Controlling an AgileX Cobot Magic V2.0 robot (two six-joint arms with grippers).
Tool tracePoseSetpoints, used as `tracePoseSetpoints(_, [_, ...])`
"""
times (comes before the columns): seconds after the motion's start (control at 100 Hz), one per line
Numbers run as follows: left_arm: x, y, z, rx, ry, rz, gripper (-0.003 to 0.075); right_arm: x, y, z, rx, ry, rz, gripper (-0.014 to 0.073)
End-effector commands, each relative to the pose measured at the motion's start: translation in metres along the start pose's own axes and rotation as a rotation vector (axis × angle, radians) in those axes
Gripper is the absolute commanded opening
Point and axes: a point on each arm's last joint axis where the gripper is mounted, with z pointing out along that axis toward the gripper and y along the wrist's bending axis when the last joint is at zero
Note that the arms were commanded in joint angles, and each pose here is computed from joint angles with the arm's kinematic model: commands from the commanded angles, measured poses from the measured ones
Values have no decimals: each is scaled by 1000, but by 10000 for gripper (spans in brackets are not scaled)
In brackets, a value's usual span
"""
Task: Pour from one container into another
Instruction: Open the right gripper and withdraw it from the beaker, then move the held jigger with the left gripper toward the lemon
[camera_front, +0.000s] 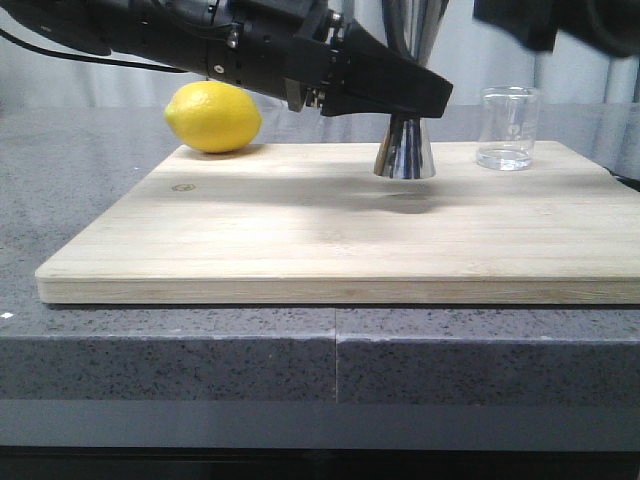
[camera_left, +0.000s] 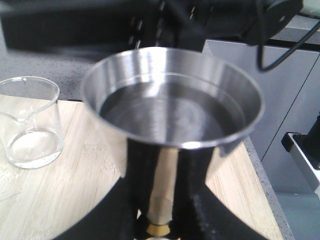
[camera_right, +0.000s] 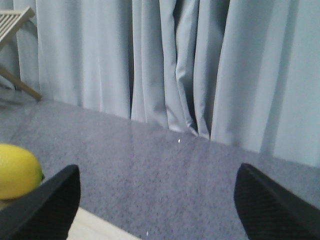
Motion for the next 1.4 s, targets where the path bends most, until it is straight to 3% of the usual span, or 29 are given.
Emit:
tracePoseSetpoints(0.0, [-43,-15,-12,56,-131,60,-21,-41,0,-6,6,-187,-27,571])
tracePoseSetpoints(0.39, [-38,0,-39,-7,-121,61,-21,-91,10,-27,7,-331,-91,568])
tracePoseSetpoints(1.39, [-29,13,-68,-77,-99,53,-21,-92,10,-28,22,-309,-92,568])
